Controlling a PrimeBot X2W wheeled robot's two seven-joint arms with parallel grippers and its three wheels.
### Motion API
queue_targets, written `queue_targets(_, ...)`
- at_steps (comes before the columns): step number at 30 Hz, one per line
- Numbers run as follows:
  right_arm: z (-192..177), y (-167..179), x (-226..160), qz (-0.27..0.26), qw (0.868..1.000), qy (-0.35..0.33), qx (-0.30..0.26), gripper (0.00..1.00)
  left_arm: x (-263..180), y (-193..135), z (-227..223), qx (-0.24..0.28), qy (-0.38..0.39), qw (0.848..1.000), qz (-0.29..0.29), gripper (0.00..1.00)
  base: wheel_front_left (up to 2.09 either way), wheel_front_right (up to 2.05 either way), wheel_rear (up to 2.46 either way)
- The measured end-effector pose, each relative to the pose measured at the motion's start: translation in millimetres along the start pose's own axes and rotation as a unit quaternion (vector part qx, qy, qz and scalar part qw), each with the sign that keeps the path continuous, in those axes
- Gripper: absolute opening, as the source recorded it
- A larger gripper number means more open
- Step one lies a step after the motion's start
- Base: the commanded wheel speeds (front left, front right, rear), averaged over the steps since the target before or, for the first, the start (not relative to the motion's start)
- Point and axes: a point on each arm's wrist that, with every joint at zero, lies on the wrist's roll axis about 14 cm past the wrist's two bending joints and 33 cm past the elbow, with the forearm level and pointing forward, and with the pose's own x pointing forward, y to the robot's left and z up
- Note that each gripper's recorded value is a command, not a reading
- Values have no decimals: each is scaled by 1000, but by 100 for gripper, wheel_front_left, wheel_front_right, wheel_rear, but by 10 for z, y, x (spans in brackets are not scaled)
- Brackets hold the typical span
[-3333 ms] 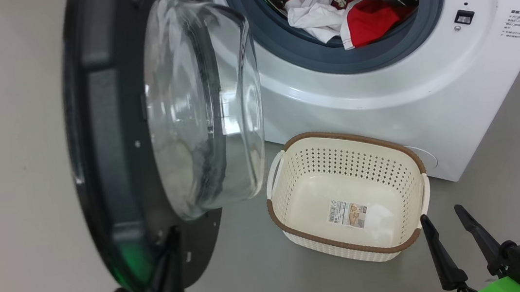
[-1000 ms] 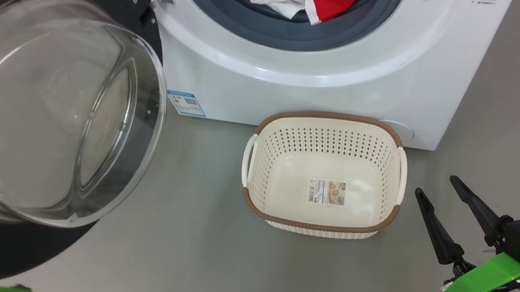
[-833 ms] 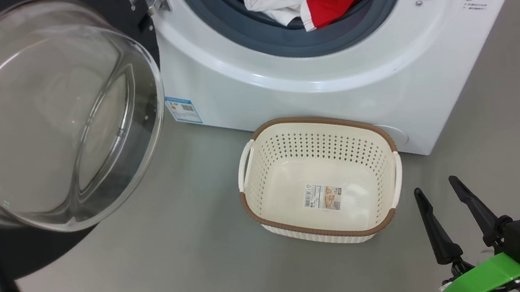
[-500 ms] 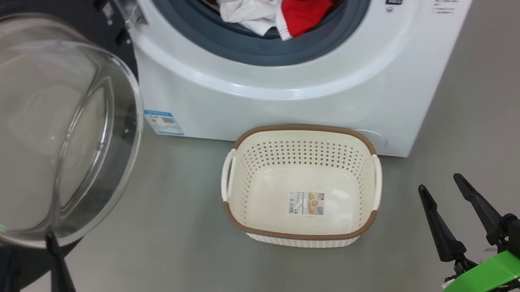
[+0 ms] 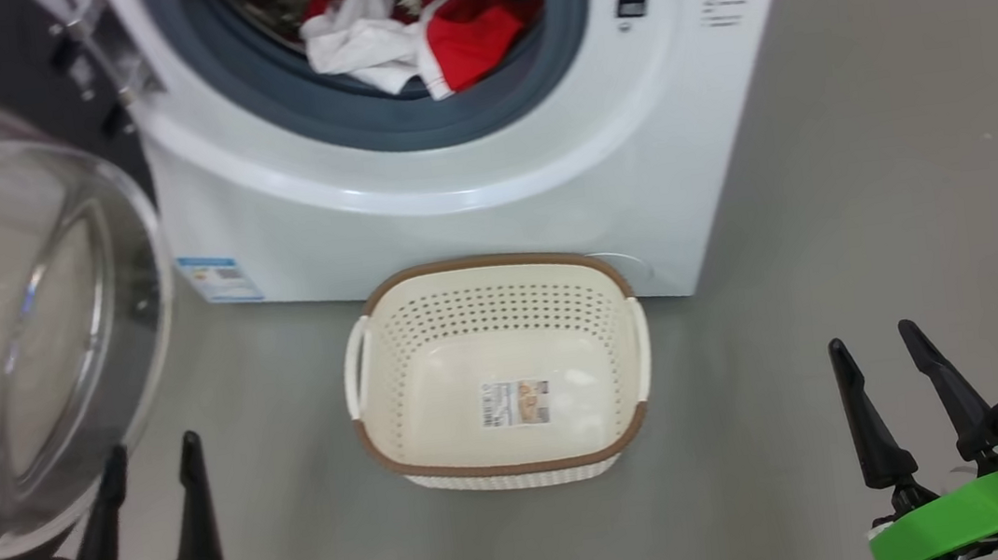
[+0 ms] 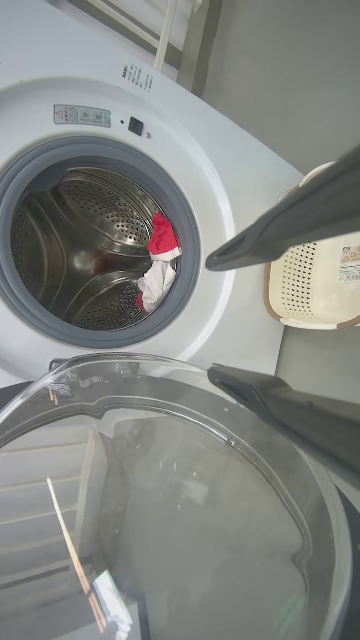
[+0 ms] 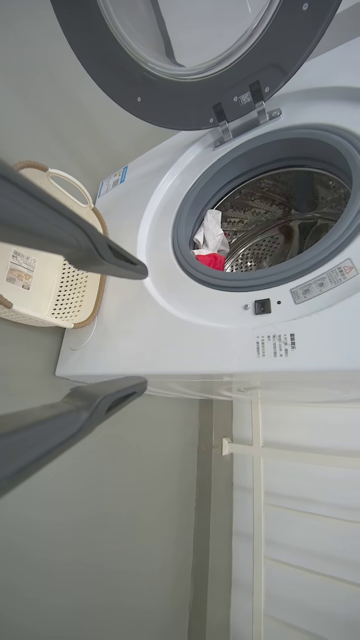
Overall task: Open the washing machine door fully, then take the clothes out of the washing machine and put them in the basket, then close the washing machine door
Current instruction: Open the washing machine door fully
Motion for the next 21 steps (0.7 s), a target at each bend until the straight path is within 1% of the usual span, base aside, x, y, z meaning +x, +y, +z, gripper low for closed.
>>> queue_targets(5,76,-203,-110,-32,999,-10,-4,100,99,-327,-52,-7,5,999,-49,100,0,0,0)
queue_targets(10,134,-364,-222,-60,998,-18,-7,100,130,-576,-157,-18,19,996,-86,100,0,0,0)
queue_targets(21,223,-632,-440,-108,994,-30,-8,100,218,-981,-276,-27,35,988,-147,100,0,0,0)
